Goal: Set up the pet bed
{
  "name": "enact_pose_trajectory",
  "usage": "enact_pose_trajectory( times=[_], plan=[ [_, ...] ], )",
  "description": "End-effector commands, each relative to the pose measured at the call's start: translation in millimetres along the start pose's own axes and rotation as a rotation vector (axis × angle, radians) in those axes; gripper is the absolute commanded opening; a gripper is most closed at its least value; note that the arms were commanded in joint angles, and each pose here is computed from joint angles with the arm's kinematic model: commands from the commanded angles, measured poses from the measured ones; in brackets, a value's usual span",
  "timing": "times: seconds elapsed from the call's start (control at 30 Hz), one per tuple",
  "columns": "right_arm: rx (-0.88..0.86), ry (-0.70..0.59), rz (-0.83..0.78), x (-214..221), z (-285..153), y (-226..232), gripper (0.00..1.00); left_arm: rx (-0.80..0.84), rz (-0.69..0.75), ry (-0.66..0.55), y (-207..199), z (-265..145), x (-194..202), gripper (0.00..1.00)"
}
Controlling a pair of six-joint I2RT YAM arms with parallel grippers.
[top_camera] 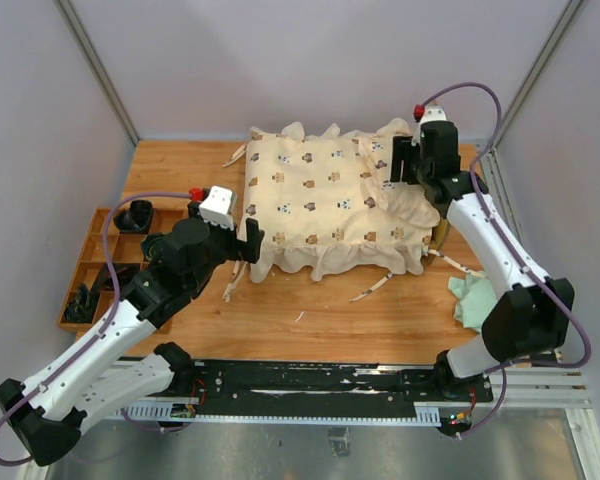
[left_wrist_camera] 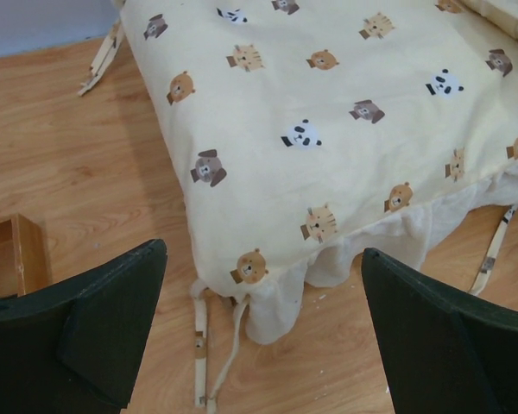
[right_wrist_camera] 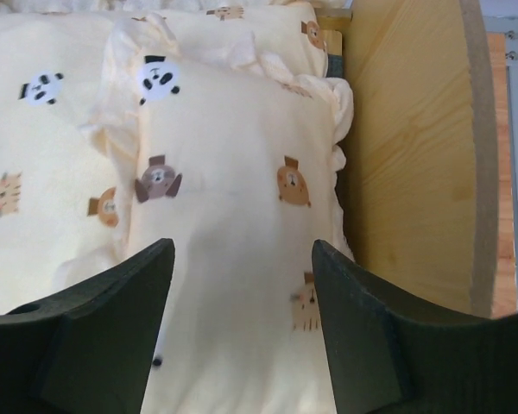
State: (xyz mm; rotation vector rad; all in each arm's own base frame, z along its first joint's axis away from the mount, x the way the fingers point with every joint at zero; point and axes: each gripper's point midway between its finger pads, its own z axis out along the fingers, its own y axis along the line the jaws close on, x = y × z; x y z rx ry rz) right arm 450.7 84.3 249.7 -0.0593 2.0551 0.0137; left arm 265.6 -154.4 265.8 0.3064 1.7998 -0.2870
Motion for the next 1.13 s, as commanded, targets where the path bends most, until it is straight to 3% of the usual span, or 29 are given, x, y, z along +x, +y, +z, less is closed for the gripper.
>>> enact_pose_trajectory(
  times=[0.0, 0.4, 0.57, 0.7, 1.1],
  plan=[
    [-0.062, -0.009, 0.082, -5.5, -55.4, 0.5, 0.67, -0.100, -0.139, -0.100, 12.5, -0.9, -31.0, 0.99],
    [-0.295, -0.032, 0.211, 68.7, -165.8, 21.1, 0.70, -0.091, -0.229, -0.238, 19.6, -30.5, -64.9, 0.99],
    [-0.342, -0.101, 0.241, 76.5, -198.7, 21.6, 0.71, -0.072, -0.264, -0.216, 14.5, -27.2, -56.8, 0.99],
    [-0.348, -0.126, 0.247, 79.3, -206.5, 20.3, 0.71, -0.044, -0.294, -0.211, 8.9, -24.1, -48.7, 0.99],
    [-0.374, -0.034, 0.272, 101.3, -189.5, 29.9, 0.71, -0.046, -0.277, -0.178, 7.8, -20.2, -40.4, 0.99]
  ],
)
